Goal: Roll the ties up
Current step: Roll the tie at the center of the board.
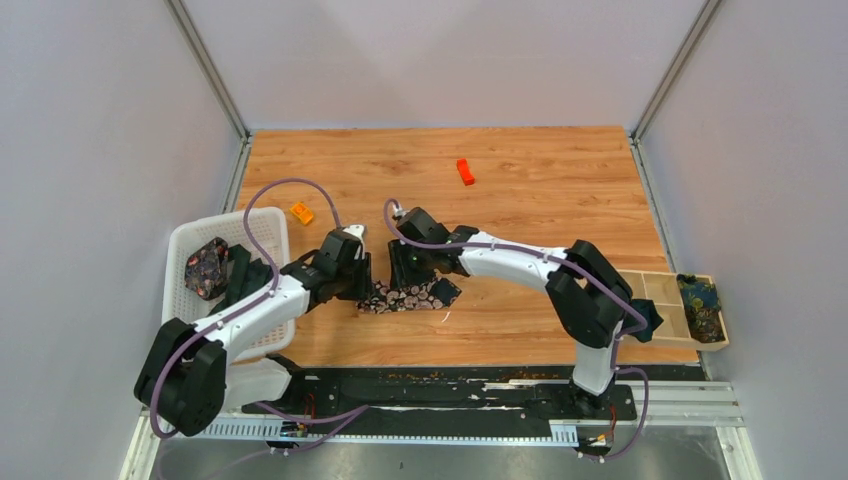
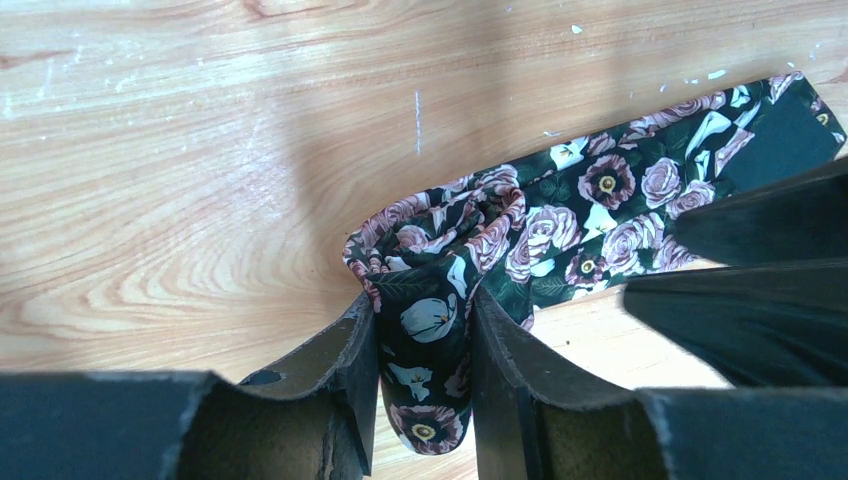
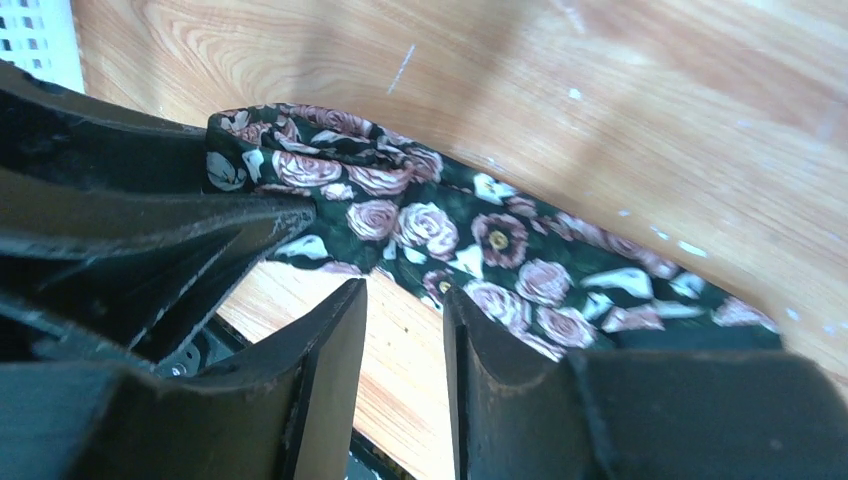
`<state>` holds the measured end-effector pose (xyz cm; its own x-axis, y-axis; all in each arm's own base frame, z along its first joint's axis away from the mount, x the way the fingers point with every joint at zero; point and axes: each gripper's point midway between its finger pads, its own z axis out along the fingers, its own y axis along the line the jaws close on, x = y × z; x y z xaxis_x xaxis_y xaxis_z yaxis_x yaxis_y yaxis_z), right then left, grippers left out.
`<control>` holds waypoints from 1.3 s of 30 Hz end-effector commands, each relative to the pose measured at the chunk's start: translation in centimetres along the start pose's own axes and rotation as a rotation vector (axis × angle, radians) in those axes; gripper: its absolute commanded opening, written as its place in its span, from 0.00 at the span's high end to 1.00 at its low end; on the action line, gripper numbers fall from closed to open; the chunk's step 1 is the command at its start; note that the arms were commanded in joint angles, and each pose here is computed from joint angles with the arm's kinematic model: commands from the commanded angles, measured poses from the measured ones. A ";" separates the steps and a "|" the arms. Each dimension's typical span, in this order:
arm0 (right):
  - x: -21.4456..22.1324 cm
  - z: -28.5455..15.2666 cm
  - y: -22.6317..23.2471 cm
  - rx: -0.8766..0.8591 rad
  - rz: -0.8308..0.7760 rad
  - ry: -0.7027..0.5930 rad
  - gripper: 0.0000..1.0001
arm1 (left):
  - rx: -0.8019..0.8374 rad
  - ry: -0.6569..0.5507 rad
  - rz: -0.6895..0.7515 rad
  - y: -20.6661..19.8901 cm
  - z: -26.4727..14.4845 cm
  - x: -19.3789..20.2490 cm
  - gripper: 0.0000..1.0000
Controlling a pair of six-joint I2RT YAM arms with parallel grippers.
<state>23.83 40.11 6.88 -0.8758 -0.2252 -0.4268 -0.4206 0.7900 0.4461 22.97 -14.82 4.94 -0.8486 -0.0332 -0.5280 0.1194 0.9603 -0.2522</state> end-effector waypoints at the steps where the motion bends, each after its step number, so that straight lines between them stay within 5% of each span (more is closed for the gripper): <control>1: -2.4 -3.4 -1.0 0.023 -0.010 -0.109 0.64 | -0.079 -0.002 0.065 0.6 -0.5 -0.8 0.61; 13: -2.9 -7.7 -6.2 0.112 0.072 -0.181 0.59 | -0.199 0.015 0.172 0.5 -0.7 -1.4 0.61; 31: -3.3 -11.8 -8.9 0.142 0.107 -0.268 0.24 | -0.337 0.020 0.305 -1.0 -0.7 -1.7 0.62; 39: -3.3 -13.1 -9.8 0.162 0.119 -0.292 0.22 | -0.398 0.015 0.371 -1.8 -0.7 -1.8 0.62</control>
<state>27.25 26.67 12.64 -0.8346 0.0050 -0.5508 -0.2551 0.8827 0.3947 23.29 -16.23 5.87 -0.8122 0.3137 -0.4918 0.2360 0.9477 0.2149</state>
